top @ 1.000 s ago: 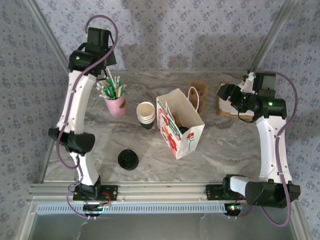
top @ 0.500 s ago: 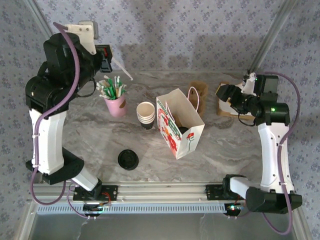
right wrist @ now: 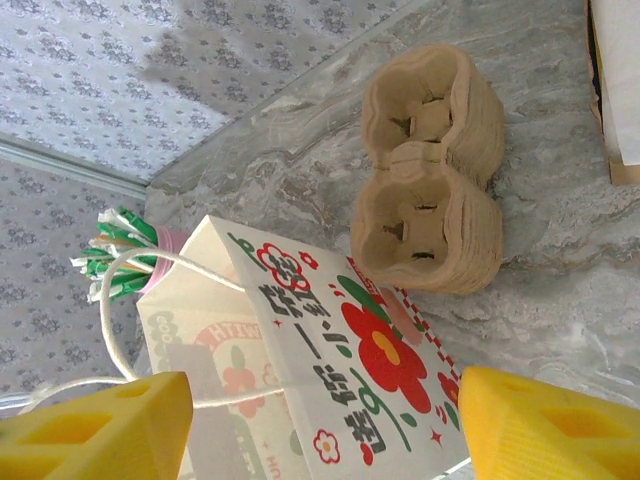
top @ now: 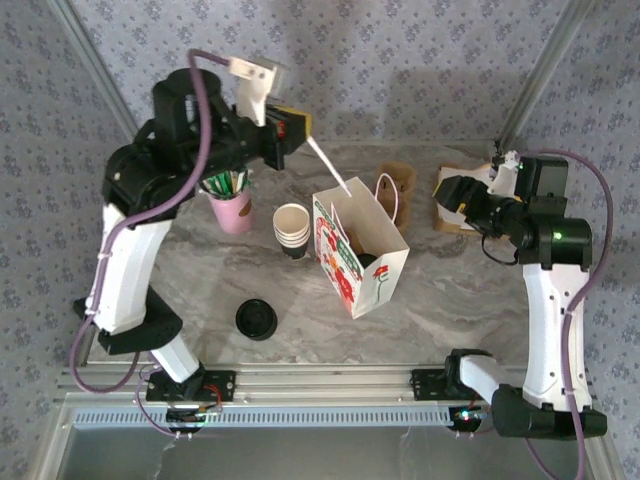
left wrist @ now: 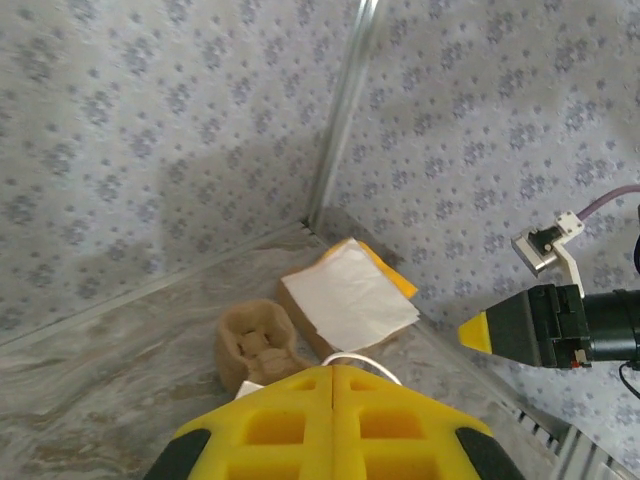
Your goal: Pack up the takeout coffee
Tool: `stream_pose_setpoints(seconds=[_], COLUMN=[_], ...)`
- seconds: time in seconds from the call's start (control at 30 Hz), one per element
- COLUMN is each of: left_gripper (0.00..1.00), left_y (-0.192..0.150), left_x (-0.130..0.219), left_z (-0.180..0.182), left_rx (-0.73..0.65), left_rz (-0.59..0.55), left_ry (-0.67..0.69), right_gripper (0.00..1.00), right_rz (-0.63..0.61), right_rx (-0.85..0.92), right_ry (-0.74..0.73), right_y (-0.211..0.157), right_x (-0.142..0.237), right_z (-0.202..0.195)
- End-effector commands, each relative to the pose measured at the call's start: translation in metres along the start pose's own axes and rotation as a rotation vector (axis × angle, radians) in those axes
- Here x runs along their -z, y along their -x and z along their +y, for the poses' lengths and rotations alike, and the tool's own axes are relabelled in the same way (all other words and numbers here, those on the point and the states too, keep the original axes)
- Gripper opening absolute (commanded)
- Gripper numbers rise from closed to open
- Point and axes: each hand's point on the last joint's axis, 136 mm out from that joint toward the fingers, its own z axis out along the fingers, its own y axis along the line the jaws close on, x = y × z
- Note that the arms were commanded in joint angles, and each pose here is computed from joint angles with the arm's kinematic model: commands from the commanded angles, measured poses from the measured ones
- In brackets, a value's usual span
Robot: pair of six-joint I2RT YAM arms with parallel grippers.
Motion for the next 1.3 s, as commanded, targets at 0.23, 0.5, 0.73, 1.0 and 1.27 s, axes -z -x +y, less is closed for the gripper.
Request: stream_pose_setpoints(seconds=[0.23, 0.5, 0.73, 1.0, 1.27], left_gripper=[0.00, 0.00, 0.00, 0.18, 0.57], left_y=[-0.040, -0.090, -0.126, -0.138, -0.120], left_x=[-0.065, -0.118, -0.155, -0.167, -0.151], left_z=[-0.001, 0.028, 0.035, 0.044, 0.056], left_rx=[-0.099, -0.157, -0.142, -0.151, -0.112], left_rz=[0.125, 0.259, 0.344, 0.364, 0.288], left_ry=[0.024, 0.126, 0.123, 0.150, 0.162], right_gripper=[0.72, 0.73, 0.76, 0.82, 0.84], right_rz=[-0.010, -0.025, -0.009, 0.010, 0.008], right_rx=[0.023, 0.028, -0.100, -0.218, -0.382], right_ry=[-0.024, -0.111, -0.229, -0.333, -0.357], right_y=[0.000, 0.008, 0.016, 0.010, 0.016], right_x=[0.021, 0.020, -0.001, -0.019, -0.038], right_z=[0.003, -0.015, -0.065, -0.115, -0.155])
